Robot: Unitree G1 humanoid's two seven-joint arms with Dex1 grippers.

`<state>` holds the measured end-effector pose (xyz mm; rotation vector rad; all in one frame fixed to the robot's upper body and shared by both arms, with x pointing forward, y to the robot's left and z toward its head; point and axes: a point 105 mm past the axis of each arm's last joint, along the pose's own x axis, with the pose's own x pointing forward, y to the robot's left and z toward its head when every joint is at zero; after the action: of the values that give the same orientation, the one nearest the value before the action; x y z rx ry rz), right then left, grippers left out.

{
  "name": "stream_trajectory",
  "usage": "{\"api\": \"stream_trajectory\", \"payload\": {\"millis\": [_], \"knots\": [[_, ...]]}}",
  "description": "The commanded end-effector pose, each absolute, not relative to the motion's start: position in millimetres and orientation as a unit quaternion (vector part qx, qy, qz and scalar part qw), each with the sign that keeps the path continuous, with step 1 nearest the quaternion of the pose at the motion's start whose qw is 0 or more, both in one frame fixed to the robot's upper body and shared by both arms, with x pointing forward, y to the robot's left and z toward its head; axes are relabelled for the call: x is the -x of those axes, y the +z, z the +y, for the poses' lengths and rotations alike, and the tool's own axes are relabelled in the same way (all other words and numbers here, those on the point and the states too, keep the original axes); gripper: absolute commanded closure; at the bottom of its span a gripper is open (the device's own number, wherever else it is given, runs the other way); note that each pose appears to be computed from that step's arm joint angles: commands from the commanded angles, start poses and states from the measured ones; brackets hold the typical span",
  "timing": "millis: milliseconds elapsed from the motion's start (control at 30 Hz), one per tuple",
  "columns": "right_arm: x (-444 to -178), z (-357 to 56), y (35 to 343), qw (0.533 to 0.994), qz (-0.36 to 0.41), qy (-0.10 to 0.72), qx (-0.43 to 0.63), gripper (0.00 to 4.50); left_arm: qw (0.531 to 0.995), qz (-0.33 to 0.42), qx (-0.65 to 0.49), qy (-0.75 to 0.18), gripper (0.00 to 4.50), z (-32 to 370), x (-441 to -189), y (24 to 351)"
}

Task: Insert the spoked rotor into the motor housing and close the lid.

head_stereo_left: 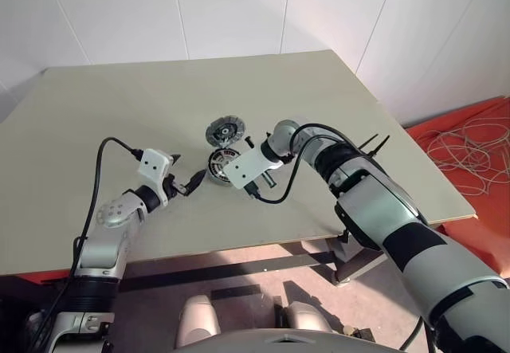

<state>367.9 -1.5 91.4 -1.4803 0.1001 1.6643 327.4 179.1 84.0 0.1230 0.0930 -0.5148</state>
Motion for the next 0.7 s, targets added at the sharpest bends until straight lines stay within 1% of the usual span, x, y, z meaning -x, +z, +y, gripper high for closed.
{"api": "stream_trajectory", "payload": {"millis": [33,167,267,567,700], "knots": [[-373.0,-4.4,110.0,0.446,0.019,0.662,0.602,4.49,0.964,0.02,-0.068,-0.256,0.0,175.2,-329.3,98.9],[-368.6,-16.2,106.2,0.424,0.032,0.674,0.604,4.49,0.964,0.02,-0.066,-0.256,0.0,174.3,-330.3,98.0],[-365.1,-23.8,105.5,0.42,0.046,0.685,0.594,4.49,0.964,0.021,-0.065,-0.256,0.0,174.0,-331.2,96.4],[-347.1,-46.3,100.6,0.438,0.125,0.714,0.532,4.49,0.965,0.025,-0.06,-0.254,0.0,175.7,-330.8,85.9],[-345.2,-52.6,98.3,0.467,0.163,0.694,0.523,4.49,0.965,0.026,-0.058,-0.253,0.0,176.6,-329.0,78.3]]}}
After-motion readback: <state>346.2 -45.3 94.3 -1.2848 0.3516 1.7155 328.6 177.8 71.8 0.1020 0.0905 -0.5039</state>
